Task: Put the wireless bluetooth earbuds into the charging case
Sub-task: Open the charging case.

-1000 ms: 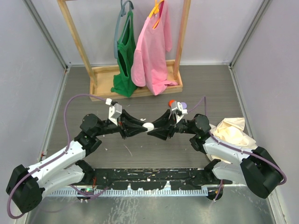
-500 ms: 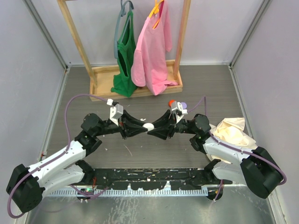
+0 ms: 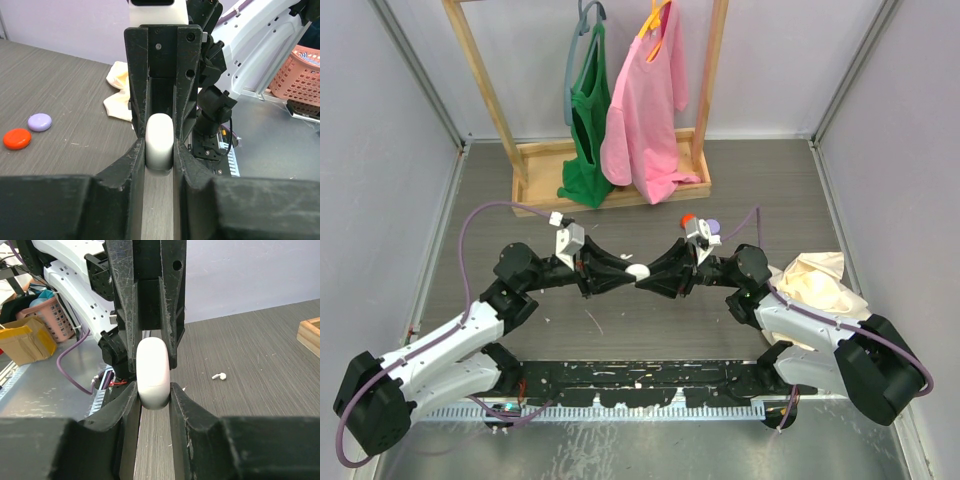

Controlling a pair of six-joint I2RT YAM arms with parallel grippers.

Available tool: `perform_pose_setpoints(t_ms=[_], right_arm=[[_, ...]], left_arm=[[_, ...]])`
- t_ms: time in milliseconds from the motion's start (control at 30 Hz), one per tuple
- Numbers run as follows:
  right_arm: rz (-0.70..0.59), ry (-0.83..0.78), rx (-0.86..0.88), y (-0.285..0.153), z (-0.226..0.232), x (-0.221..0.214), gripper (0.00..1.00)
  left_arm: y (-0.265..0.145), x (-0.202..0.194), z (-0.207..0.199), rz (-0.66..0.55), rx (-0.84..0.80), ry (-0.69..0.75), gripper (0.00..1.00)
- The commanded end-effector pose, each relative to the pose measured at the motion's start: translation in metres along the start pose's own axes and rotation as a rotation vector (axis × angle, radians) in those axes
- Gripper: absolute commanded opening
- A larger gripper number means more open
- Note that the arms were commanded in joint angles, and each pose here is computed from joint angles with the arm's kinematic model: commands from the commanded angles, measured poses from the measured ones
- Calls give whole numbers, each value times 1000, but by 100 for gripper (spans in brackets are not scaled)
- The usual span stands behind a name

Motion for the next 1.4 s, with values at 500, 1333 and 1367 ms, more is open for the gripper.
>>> perform_pose_setpoints(t_ms=[500,1333,1367], right_arm=[[-13,-119,45,6,7,16,1],[29,-198,90,0,10,0,1],[30,-198,91,0,10,-1,1]], left_arm=[[1,20,13,9,90,24,63],[0,14,53,61,321,-78,65],[0,14,53,61,324,-78,65]])
Point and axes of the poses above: each gripper's point midway between its finger pads, its own y axis out along the fingers, its own z axis along the line the jaws close on, x = y × z, the point moved 1 cm from there along -y, back along the fingers, and after that the axes turned 5 degrees about y, right-handed, at the moved point
